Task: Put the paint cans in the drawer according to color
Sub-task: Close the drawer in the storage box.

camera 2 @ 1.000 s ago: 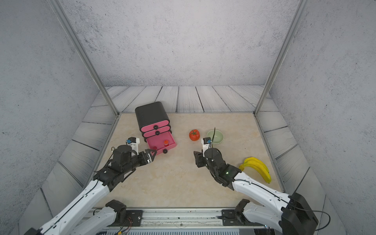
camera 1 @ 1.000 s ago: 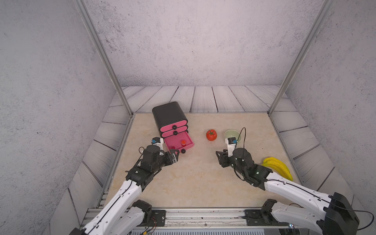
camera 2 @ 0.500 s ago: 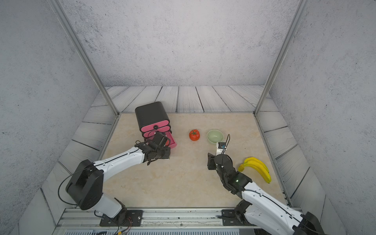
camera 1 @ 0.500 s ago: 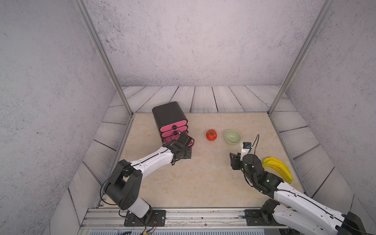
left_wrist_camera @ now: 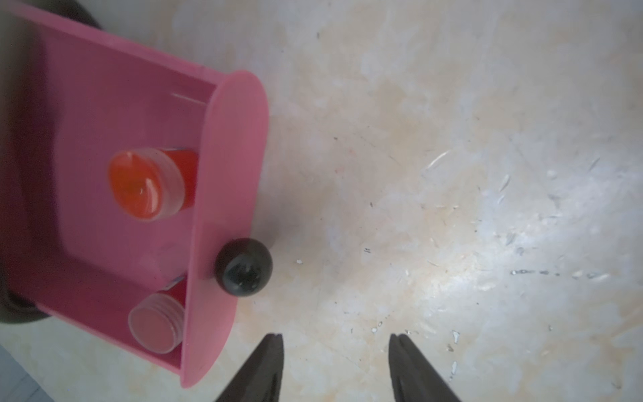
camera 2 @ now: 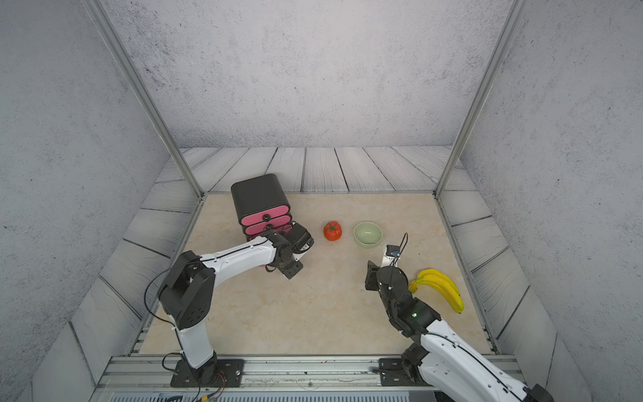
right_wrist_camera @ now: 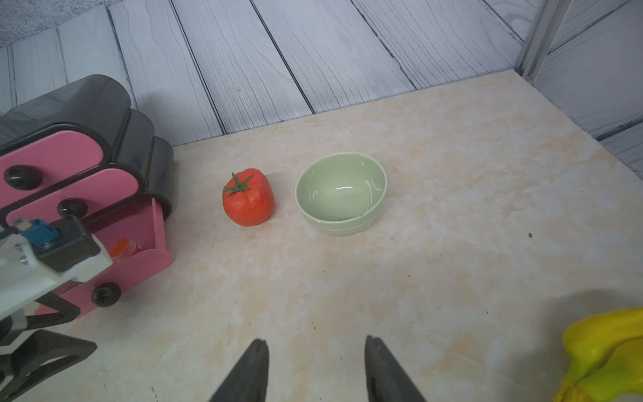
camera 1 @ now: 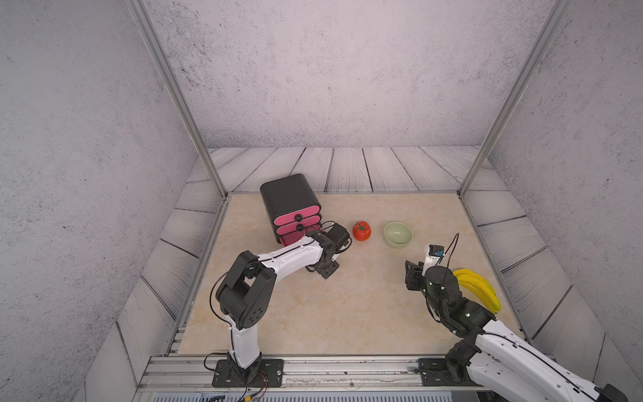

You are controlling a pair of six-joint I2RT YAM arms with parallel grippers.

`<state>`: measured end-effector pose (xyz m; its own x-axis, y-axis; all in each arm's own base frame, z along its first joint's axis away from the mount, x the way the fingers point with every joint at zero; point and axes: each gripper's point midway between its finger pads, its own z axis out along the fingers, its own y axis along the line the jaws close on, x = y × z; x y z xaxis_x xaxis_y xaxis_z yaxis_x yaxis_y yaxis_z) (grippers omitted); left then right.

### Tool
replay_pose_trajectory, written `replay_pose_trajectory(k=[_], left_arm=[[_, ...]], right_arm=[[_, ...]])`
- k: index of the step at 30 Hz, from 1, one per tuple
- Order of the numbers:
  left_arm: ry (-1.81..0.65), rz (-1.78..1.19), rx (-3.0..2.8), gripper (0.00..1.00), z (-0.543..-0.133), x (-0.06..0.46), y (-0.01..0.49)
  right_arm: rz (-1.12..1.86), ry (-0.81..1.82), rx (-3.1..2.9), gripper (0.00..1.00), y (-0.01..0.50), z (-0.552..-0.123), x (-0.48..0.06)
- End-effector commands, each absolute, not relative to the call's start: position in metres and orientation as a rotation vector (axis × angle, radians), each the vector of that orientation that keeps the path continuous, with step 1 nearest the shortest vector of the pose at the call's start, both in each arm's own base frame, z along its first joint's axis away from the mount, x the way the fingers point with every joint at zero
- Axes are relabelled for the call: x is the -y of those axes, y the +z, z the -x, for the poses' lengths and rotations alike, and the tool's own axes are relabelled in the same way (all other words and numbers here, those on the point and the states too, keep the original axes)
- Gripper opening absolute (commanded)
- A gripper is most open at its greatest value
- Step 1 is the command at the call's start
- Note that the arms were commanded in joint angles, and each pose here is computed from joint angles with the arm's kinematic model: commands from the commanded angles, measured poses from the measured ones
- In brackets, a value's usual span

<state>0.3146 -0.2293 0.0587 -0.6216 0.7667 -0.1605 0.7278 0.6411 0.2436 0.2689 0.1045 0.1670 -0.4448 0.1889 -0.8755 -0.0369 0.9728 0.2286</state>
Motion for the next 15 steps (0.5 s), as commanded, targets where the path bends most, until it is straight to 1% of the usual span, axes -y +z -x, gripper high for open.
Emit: replay_pose_trajectory(k=[1, 4, 7, 11, 15], left_arm=[[0.247, -1.408, -2.584, 0.57, -0.311, 0.228, 0.056], [0.319, -1.400, -2.578, 0.64, -0.322, 0.223, 0.047], [0.370, -1.376, -2.599, 0.67, -0.335, 0.215, 0.040], [0.443, -1.315, -2.600, 0.67, -0.356, 0.203, 0.036], [0.600, -1.230, -2.536, 0.65, -0.384, 0.189, 0.041]], right_arm=[[-0.112, 0.224, -2.006, 0.49, 0.172, -0.270, -0.099], [-0.115, 0.207, -2.013, 0.49, 0.174, -0.271, -0.097], [-0.115, 0.201, -2.014, 0.49, 0.178, -0.272, -0.096], [-0.112, 0.192, -2.025, 0.48, 0.177, -0.271, -0.096], [-0.103, 0.206, -2.045, 0.48, 0.175, -0.271, -0.099]])
